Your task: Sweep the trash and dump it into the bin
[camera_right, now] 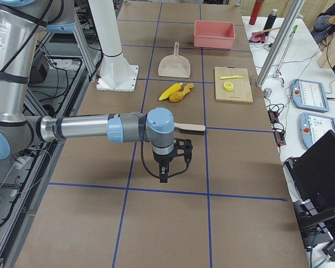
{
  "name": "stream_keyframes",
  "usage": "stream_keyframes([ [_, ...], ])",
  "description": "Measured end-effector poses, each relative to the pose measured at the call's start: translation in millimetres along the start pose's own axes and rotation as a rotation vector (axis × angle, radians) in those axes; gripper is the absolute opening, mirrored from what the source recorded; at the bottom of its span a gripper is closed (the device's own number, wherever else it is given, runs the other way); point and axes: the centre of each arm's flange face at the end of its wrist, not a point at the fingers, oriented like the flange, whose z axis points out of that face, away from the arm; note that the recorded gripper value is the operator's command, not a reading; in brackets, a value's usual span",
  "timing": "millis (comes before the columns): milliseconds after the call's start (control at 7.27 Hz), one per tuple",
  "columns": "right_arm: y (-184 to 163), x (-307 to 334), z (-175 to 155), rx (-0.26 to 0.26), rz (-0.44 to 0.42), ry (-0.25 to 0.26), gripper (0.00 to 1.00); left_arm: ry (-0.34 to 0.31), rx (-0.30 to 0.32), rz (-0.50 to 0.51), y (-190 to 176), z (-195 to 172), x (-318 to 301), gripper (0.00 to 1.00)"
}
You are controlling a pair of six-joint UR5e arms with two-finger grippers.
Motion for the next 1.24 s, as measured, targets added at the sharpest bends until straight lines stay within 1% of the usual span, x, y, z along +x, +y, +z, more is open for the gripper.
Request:
stream_keyframes([
  [275,-4,-3,-4,0.019,-0.011,0.003,1.00,-0.001,0.001,0.002,0,0,0,0.98],
  [550,-7,-8,-5,0.031,-0.008,-0.016,1.00,-0.002,-0.002,0.000,0,1,-1,0.98],
  [825,-9,-36,-2,0.009,0.035,-0.059,1.00,-0.002,-0.007,-0.003,0,4,-3,0.98],
  [1238,-11,-123,7,-0.039,0.089,-0.099,1.00,-0.003,-0.011,-0.005,1,5,-5,0.98],
])
